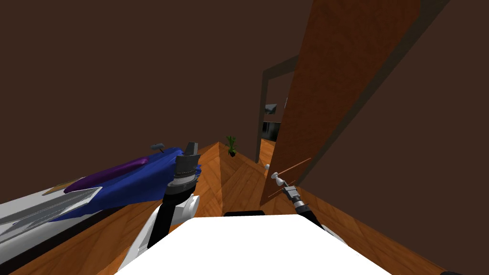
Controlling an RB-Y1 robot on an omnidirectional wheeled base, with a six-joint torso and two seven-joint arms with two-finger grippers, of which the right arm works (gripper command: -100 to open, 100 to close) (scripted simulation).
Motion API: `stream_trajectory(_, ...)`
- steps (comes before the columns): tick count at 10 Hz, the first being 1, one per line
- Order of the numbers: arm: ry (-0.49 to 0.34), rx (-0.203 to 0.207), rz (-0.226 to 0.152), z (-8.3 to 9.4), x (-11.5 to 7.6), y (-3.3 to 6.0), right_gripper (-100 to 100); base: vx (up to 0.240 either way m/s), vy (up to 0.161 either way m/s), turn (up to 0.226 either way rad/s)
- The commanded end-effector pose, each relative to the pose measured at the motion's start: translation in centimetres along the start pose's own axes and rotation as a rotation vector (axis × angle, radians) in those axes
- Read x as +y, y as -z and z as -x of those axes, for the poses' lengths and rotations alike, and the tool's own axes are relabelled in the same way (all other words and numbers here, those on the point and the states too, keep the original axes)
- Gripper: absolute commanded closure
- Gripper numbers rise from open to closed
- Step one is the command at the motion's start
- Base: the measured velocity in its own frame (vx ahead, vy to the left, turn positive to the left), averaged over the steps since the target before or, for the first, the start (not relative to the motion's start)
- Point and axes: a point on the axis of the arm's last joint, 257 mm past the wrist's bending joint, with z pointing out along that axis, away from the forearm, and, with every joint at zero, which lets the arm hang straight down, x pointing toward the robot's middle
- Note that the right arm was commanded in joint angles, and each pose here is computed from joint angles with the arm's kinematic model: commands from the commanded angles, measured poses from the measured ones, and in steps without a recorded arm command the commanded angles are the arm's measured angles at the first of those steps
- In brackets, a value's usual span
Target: Pull the door open
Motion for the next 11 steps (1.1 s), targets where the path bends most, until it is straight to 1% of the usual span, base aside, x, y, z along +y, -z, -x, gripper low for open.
stream_trajectory(1, -0.024, 0.003, -0.046, 0.41, -2.71, 0.46, -100, -0.125, -0.081, 0.052)
stream_trajectory(6, -0.026, 0.006, -0.061, 0.39, -3.12, 0.64, -100, -0.04, -0.028, 0.024)
stream_trajectory(11, -0.027, 0.008, -0.071, 0.37, -3.41, 0.77, -100, -0.013, -0.014, 0.012)
